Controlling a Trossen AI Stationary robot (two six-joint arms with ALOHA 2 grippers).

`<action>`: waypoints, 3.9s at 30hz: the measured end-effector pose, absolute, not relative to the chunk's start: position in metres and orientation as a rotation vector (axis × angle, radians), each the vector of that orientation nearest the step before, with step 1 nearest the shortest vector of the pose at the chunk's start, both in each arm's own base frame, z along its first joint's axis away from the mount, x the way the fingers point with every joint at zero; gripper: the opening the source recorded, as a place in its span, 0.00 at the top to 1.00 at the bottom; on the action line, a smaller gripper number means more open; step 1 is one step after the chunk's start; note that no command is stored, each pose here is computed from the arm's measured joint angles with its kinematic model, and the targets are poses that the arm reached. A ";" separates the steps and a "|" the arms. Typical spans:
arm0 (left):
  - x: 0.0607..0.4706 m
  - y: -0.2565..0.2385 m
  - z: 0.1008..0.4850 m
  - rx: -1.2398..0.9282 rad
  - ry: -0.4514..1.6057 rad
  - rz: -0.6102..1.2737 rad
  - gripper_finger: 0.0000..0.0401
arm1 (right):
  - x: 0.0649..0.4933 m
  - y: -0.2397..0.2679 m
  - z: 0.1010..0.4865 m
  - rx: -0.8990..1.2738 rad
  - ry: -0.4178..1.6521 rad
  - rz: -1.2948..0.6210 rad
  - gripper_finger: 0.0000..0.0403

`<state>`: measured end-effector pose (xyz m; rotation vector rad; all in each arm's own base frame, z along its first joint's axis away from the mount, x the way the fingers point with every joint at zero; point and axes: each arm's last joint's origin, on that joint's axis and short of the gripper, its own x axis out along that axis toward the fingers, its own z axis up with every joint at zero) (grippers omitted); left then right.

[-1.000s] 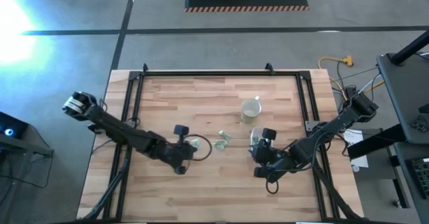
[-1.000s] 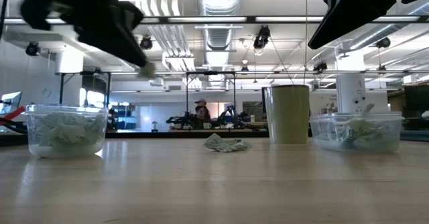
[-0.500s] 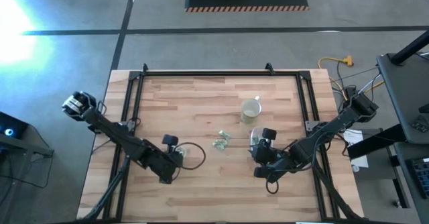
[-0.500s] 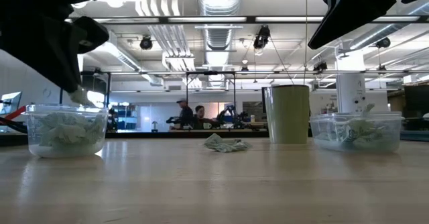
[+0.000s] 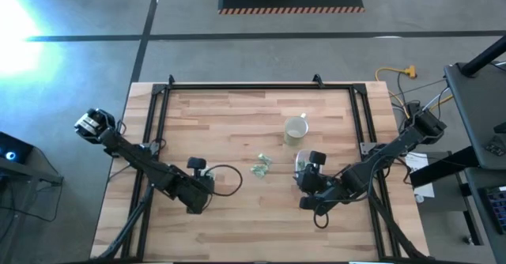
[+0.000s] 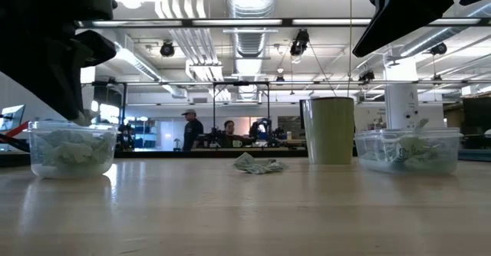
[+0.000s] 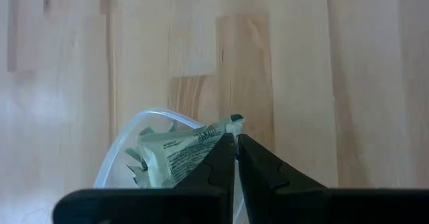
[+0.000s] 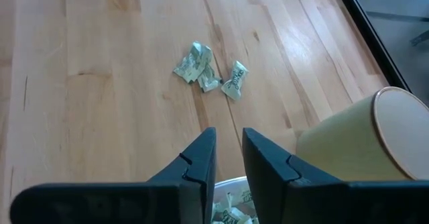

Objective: Pick and place Stevia / Truvia into bins
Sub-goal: Put the stevia packet into the left transparent container, then put the stevia packet into the right transparent container

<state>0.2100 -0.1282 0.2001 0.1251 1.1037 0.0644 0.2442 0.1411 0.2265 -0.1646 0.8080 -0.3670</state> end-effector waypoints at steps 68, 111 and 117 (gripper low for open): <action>0.195 -0.111 0.240 0.220 0.827 0.441 0.65 | 0.266 0.145 0.212 -0.198 0.565 -0.098 0.73; 0.192 -0.109 0.232 0.256 0.851 0.435 0.65 | 0.369 0.084 0.118 -0.158 0.779 -0.290 0.47; 0.192 -0.109 0.232 0.253 0.848 0.434 0.65 | 0.369 0.082 0.116 -0.137 0.785 -0.287 0.47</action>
